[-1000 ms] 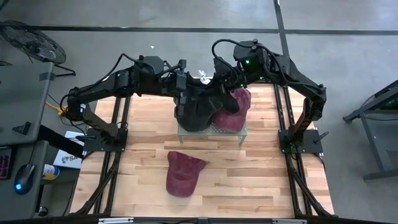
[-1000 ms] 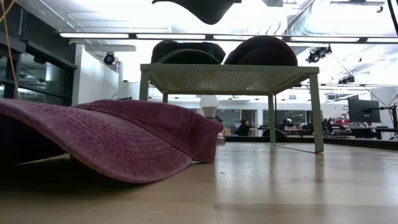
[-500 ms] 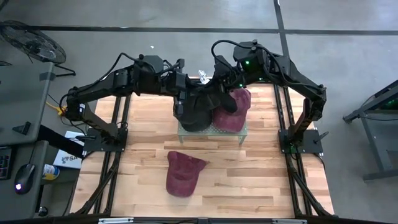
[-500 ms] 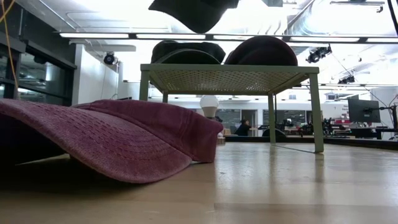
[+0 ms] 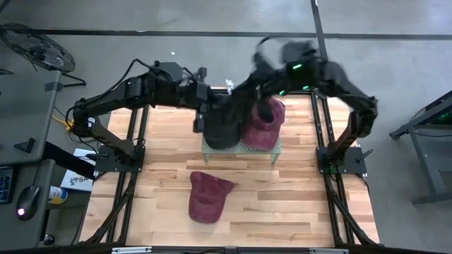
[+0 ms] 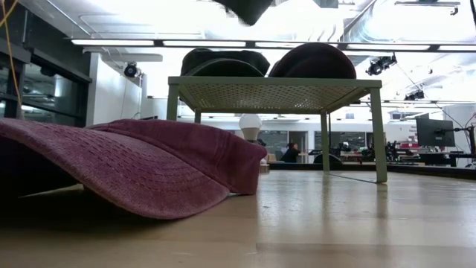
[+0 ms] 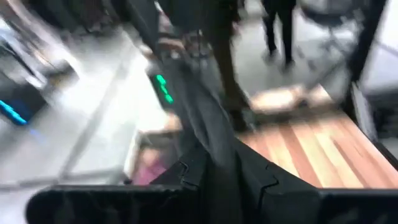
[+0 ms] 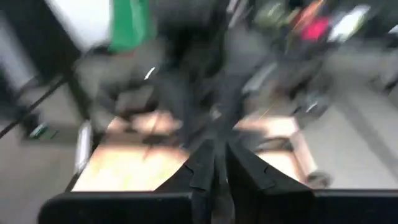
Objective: Pick & Place hat
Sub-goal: Stack the black cap on top of the black cap on the shelf
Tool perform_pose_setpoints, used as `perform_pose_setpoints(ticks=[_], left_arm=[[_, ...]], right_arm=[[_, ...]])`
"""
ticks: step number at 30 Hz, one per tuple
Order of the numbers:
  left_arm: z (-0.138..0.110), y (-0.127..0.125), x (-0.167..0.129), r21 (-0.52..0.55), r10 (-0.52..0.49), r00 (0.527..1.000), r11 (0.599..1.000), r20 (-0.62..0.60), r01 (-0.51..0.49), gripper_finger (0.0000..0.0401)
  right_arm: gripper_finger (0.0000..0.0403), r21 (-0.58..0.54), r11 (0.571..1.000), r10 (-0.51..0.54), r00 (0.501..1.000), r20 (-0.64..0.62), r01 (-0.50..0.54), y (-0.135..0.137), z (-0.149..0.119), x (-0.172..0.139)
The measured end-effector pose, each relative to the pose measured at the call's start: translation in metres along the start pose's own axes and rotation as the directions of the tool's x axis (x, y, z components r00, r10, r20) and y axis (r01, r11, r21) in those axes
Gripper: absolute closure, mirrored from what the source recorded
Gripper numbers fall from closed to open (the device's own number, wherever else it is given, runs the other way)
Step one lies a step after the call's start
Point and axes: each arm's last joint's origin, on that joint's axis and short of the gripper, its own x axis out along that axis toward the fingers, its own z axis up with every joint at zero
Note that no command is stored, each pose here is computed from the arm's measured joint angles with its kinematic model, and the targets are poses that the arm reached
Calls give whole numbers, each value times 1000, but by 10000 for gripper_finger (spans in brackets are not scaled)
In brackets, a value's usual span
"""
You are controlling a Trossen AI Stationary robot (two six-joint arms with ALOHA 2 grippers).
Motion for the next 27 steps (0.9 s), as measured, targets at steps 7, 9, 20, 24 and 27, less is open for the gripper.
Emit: perform_pose_setpoints(ticks=[7, 9, 20, 24, 27], left_arm=[[-3, -1, 1, -12, -14, 1000, 1000, -27, 14, 394], [-2, -1, 1, -16, -7, 1000, 1000, -14, 7, 388], [13, 3, -18, -66, 31, 993, 998, 114, -24, 397], [16, 7, -29, -159, 44, 989, 987, 141, -21, 398], [20, 7, -37, -219, 17, 984, 975, 176, 22, 398]], right_arm=[[334, -25, 999, -34, 992, 118, 37, 5, 16, -31], [321, -21, 998, -63, 992, 108, 65, 4, 15, -31], [284, 9, 991, -132, 984, 123, 132, 8, 18, -58], [284, 24, 990, -138, 982, 127, 136, 9, 19, -64], [284, 25, 990, -143, 982, 127, 141, 10, 19, -67]])
